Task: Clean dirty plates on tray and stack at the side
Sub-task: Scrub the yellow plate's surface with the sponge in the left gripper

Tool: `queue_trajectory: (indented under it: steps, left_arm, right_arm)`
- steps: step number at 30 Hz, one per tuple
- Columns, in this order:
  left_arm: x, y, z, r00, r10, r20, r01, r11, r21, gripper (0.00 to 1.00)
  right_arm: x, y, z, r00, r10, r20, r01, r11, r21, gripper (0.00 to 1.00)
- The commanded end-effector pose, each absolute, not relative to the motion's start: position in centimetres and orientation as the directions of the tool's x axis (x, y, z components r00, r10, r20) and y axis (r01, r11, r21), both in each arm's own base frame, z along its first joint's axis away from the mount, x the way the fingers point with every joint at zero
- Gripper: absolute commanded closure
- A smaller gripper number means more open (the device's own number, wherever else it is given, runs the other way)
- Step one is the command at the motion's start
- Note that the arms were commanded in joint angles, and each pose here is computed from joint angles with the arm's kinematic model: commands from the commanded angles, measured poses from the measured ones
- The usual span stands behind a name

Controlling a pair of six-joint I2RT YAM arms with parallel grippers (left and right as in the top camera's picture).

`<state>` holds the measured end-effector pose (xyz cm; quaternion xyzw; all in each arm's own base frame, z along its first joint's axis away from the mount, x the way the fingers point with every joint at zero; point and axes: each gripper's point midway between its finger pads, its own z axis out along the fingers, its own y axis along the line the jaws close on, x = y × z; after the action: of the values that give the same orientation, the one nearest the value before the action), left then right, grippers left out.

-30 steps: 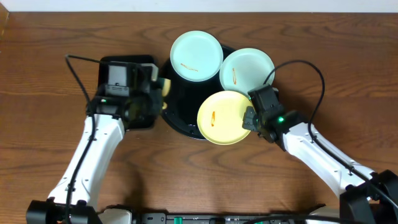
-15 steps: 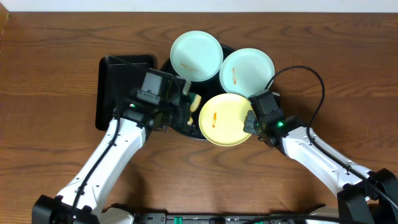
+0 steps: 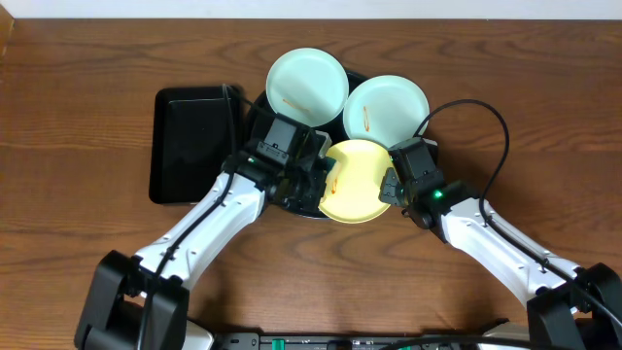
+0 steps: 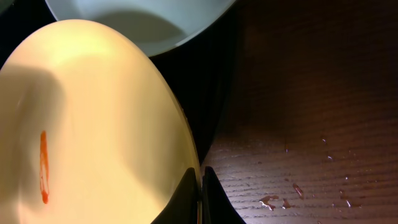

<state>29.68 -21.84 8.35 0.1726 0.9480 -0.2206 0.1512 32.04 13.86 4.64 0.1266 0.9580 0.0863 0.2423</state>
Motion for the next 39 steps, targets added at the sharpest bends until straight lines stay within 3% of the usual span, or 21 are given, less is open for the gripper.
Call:
queue_trajectory:
  steps: [1,13,24,39]
  left_arm:
    - [29.8,-21.9,8.2,-0.895,0.26,-0.362,0.391,0.848,-0.358,0.92]
    - [30.3,-22.1,6.4,-0.903,0.264,-0.339,0.383,0.853,-0.356,0.93]
    - [32.2,-23.2,6.3,-0.879,0.25,-0.407,0.406,0.84,-0.361,0.92]
    - [28.6,-24.3,5.3,-0.891,0.328,-0.315,0.431,0.829,-0.356,0.92]
  right_arm:
    - [31.8,14.0,4.3,-0.85,0.286,-0.443,0.208,0.954,0.217,0.99]
    - [31.7,13.9,4.2,-0.851,0.285,-0.44,0.209,0.954,0.214,0.99]
    - [30.9,13.5,3.1,-0.857,0.283,-0.431,0.212,0.955,0.205,0.99]
    - [31.1,13.7,3.1,-0.851,0.287,-0.441,0.208,0.953,0.219,0.99]
